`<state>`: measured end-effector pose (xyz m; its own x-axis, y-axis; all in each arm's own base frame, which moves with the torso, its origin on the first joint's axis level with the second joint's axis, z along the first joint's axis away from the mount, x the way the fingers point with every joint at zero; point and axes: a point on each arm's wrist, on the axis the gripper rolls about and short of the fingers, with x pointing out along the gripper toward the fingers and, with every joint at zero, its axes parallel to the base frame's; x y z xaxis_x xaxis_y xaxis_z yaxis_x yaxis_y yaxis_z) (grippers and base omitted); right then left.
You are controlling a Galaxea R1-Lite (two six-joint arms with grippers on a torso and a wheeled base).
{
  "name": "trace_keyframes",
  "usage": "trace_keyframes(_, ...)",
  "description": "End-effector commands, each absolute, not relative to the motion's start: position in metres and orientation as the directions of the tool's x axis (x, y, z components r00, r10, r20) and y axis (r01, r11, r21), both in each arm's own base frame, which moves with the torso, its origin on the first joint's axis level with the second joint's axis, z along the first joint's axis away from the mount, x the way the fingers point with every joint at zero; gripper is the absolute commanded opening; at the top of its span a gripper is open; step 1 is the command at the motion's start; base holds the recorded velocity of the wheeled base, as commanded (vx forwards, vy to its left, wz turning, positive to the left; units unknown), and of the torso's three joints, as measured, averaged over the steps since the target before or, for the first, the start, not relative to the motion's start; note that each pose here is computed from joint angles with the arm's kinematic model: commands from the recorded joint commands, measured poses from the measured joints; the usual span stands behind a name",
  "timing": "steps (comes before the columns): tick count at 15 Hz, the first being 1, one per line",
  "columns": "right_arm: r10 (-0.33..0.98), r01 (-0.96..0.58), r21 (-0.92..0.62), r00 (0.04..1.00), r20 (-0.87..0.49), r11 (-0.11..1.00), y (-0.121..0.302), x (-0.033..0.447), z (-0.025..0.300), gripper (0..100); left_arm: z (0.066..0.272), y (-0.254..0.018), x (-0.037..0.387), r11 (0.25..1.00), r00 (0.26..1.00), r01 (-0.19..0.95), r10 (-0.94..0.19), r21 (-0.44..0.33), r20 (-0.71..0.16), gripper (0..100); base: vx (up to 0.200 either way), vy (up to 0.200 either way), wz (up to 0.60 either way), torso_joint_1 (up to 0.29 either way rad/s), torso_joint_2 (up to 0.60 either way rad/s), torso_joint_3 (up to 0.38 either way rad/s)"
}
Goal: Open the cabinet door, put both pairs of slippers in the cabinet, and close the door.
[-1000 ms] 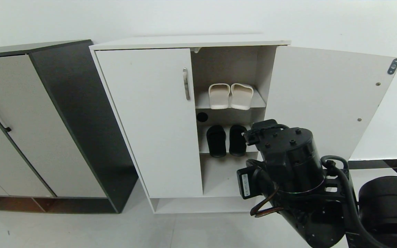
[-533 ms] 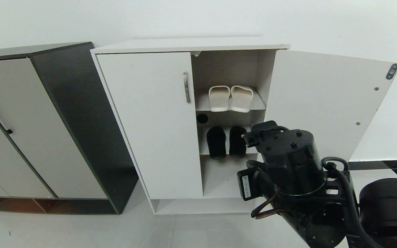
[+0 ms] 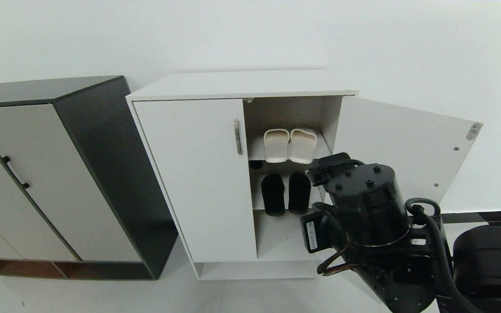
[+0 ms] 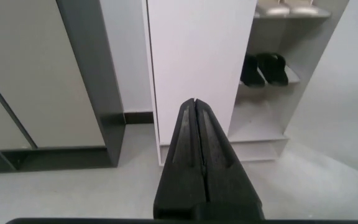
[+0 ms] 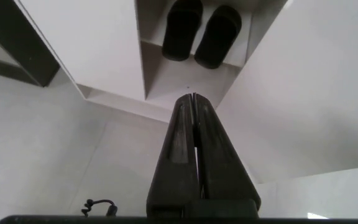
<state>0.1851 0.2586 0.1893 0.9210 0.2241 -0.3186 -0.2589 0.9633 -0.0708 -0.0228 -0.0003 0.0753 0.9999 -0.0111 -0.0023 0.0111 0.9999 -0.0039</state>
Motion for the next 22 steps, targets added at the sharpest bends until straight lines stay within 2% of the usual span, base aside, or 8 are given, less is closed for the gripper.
trace_keyframes(1,0.225,-0.26,-0.072,0.92,-0.32,0.963,0.2593,0.185,0.1885,0,0.0752,-0.0003,-0.0227,1.0,1.0,0.011,-0.011,-0.005,-0.005,0,0.0,0.0,0.0,0.129,-0.47,-0.339)
trace_keyframes(17,0.227,-0.261,-0.07,0.921,-0.316,0.963,0.2583,0.1838,0.1908,0,0.0752,-0.0003,-0.0227,1.0,1.0,0.012,-0.012,-0.005,-0.005,0,0.0,0.0,0.0,0.186,-0.5,-0.312)
trace_keyframes(22,0.239,-0.281,-0.115,0.928,-0.285,0.953,0.2524,0.18,0.1872,0,0.0756,-0.0003,-0.0228,1.0,1.0,0.011,-0.011,-0.003,-0.003,0,0.0,0.0,0.0,0.18,-0.41,-0.227)
